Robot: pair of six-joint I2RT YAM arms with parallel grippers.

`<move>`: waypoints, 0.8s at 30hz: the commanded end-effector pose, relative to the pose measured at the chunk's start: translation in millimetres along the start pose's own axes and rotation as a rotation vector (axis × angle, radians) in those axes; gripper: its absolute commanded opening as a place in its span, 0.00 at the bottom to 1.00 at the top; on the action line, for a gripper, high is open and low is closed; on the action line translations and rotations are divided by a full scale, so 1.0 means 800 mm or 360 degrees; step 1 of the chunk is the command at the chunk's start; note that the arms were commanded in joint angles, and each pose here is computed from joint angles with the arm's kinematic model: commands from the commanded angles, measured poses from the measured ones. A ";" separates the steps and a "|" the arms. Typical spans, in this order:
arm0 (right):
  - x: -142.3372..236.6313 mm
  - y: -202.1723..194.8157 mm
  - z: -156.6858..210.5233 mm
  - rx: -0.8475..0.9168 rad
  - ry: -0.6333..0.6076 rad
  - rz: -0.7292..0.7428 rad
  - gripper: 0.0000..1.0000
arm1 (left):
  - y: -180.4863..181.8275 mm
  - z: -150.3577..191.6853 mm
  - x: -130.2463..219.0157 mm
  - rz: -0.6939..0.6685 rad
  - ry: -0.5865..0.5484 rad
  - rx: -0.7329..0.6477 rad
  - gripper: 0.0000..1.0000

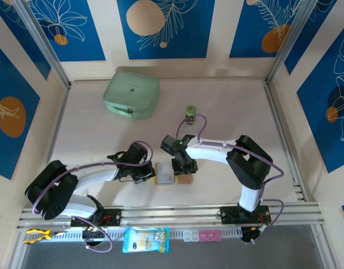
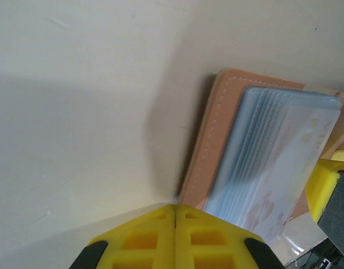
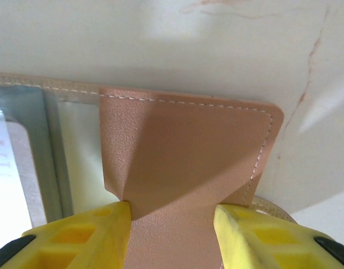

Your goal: Take the credit cards out of the card holder

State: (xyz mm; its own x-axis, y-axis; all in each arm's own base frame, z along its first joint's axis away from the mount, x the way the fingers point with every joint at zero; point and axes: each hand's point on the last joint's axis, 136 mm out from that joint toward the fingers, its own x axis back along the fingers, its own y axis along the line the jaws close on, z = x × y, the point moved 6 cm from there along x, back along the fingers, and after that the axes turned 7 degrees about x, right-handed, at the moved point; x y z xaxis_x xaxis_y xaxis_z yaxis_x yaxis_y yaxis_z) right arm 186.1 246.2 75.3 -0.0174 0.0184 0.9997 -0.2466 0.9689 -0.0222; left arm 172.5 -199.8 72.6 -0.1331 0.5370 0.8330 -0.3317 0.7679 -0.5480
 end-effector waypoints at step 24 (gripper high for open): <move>0.049 -0.010 0.007 -0.0070 -0.0113 -0.0265 0.46 | -0.075 0.007 0.010 0.0080 -0.0055 -0.0249 0.00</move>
State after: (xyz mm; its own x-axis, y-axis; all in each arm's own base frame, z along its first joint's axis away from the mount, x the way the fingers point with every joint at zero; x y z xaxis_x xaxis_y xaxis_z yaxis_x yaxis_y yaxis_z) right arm 184.6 236.7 106.6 -0.0763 -0.0798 0.9939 -0.2165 0.9743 0.0616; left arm 181.6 -239.1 110.9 -0.1589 0.5681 0.8075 -0.1836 0.7866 -0.5895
